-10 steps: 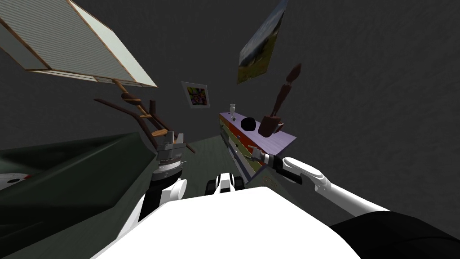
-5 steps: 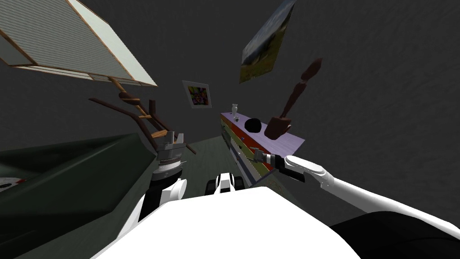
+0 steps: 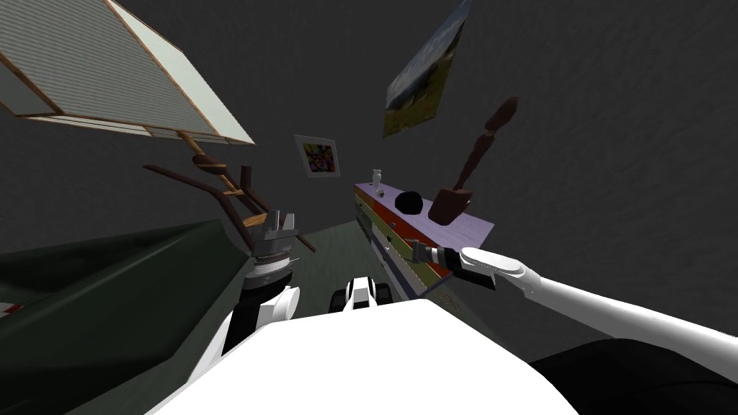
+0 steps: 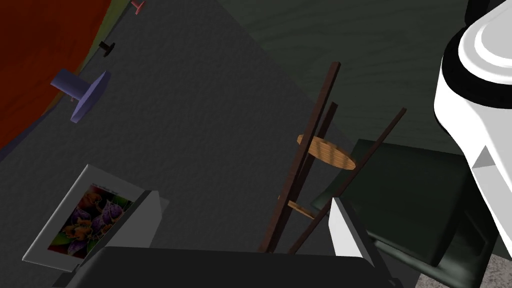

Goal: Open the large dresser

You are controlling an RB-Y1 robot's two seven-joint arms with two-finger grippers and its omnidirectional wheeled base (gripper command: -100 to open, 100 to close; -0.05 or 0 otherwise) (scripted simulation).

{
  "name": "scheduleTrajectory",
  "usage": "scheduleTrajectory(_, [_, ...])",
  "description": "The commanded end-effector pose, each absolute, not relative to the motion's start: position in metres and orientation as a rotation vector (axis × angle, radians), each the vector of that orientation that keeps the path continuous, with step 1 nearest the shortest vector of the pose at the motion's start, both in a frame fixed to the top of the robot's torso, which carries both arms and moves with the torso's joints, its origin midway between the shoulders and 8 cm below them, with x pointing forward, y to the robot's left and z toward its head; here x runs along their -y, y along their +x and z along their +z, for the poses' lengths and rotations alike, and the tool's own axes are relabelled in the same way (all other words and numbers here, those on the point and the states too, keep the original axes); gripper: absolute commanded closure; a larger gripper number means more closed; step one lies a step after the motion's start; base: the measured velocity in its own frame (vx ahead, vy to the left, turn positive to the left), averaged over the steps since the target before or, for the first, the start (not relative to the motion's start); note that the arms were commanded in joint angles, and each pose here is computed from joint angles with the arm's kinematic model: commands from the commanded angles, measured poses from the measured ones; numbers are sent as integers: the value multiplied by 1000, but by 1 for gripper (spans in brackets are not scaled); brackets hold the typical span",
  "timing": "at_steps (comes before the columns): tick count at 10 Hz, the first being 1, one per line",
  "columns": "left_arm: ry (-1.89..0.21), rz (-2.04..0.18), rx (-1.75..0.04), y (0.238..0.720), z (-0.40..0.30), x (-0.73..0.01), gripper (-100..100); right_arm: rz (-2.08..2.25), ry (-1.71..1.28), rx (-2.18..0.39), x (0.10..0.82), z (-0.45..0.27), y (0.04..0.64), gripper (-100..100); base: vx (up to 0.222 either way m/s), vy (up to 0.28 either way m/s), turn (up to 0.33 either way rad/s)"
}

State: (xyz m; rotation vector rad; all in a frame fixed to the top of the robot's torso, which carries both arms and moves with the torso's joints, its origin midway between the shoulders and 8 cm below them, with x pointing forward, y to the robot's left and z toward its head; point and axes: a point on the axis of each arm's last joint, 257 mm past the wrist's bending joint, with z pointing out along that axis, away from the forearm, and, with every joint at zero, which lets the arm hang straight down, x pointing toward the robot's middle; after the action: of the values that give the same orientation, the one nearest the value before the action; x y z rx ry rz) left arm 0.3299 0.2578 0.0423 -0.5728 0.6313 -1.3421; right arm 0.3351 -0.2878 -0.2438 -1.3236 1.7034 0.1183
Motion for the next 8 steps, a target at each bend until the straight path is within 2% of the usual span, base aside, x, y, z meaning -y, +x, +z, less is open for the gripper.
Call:
scheduleTrajectory(1, [-573,-1342,-631,330,42,-258,0,29,-1426,-1706,313,-248,341,-100,63,95,-2])
scheduleTrajectory(4, [-573,-1342,-631,330,42,-258,0,-25,-1500,-1719,333,-252,341,-100,62,77,-13])
scheduleTrajectory(6, [-573,-1342,-631,330,42,-258,0,-25,-1500,-1719,333,-252,341,-100,35,1,113])
scheduleTrajectory(8, [-573,-1342,-631,330,42,-258,0,-111,-1599,-1737,364,-258,340,-100,152,93,47])
